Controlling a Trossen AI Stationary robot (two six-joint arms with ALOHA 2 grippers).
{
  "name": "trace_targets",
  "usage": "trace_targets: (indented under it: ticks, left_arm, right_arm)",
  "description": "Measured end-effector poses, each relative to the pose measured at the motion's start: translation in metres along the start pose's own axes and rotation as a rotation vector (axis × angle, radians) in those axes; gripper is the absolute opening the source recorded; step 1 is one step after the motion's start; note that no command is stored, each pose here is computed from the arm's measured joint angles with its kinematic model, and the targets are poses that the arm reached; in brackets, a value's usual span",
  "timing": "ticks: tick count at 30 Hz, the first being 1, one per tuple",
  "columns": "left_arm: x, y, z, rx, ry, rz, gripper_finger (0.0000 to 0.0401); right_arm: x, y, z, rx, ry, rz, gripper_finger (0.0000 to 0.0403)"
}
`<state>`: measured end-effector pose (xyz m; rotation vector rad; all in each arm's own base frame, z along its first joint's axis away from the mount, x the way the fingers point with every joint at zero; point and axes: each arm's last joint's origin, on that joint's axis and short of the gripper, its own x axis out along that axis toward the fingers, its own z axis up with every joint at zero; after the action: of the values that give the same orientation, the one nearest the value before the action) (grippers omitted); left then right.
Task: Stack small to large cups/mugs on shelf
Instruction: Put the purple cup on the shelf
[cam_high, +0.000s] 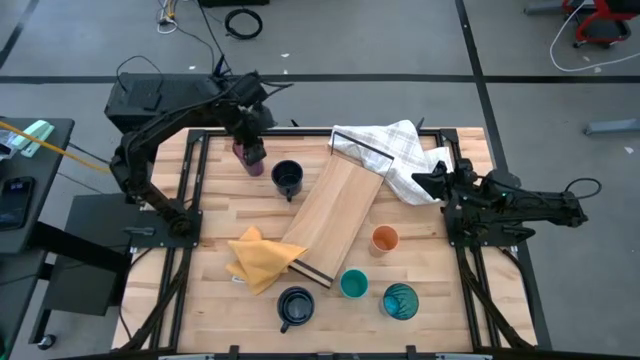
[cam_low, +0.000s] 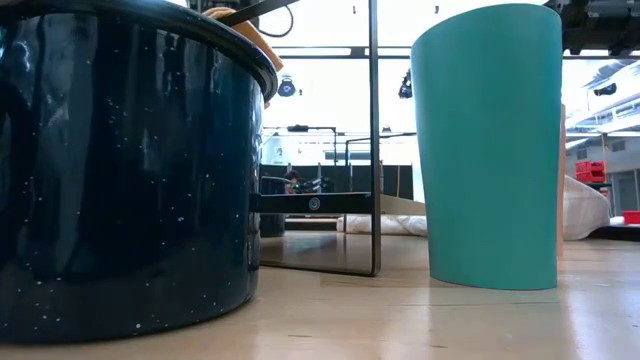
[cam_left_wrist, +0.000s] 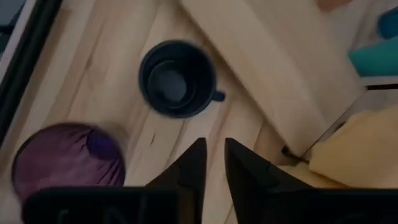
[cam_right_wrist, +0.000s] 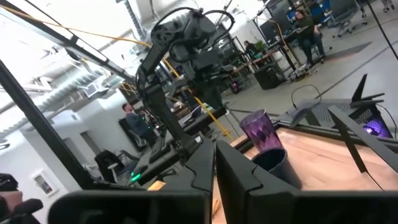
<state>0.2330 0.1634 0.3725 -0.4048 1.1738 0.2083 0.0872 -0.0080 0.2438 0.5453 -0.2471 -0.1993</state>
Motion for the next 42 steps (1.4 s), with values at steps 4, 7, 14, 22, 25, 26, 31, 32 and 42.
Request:
trace_targets:
  ticks: [4, 7, 14, 22, 25, 26, 31, 32, 42]
  left_arm:
    - [-0.001, 0.003, -0.001, -0.111, -0.001, 0.055, 0.0113]
    - [0.002, 0.006, 0.001, -0.138, 0.02, 0.134, 0.0148]
    - [0.031, 0.025, 0.009, -0.226, 0.167, 0.363, 0.0203]
    - [0.076, 0.038, 0.022, -0.308, 0.299, 0.324, 0.0205]
    - [0.082, 0.038, 0.024, -0.305, 0.317, 0.318, 0.0212]
    - [0.083, 0.038, 0.024, -0.305, 0.318, 0.317, 0.0215]
    - [0.082, 0.041, 0.024, -0.308, 0.315, 0.329, 0.0226]
    - [0.082, 0.042, 0.024, -0.31, 0.316, 0.331, 0.0227]
    - [0.079, 0.055, 0.024, -0.345, 0.283, 0.35, 0.0224]
  right_arm:
    - [0.0, 0.0, -0.001, 0.001, 0.009, -0.005, 0.0031]
    - [0.0, 0.0, -0.001, 0.003, 0.011, -0.002, 0.0039]
    - [0.0, 0.0, -0.001, 0.027, 0.019, 0.013, 0.0059]
    - [0.0, 0.001, -0.001, 0.058, 0.028, 0.027, 0.0076]
    - [0.0, 0.001, -0.001, 0.069, 0.028, 0.027, 0.0082]
    - [0.0, 0.001, -0.001, 0.069, 0.028, 0.027, 0.0084]
    - [0.0, 0.001, -0.001, 0.069, 0.028, 0.028, 0.0087]
    - [0.0, 0.001, -0.001, 0.069, 0.028, 0.028, 0.0087]
    - [0.0, 0.001, -0.001, 0.07, 0.027, 0.028, 0.0089]
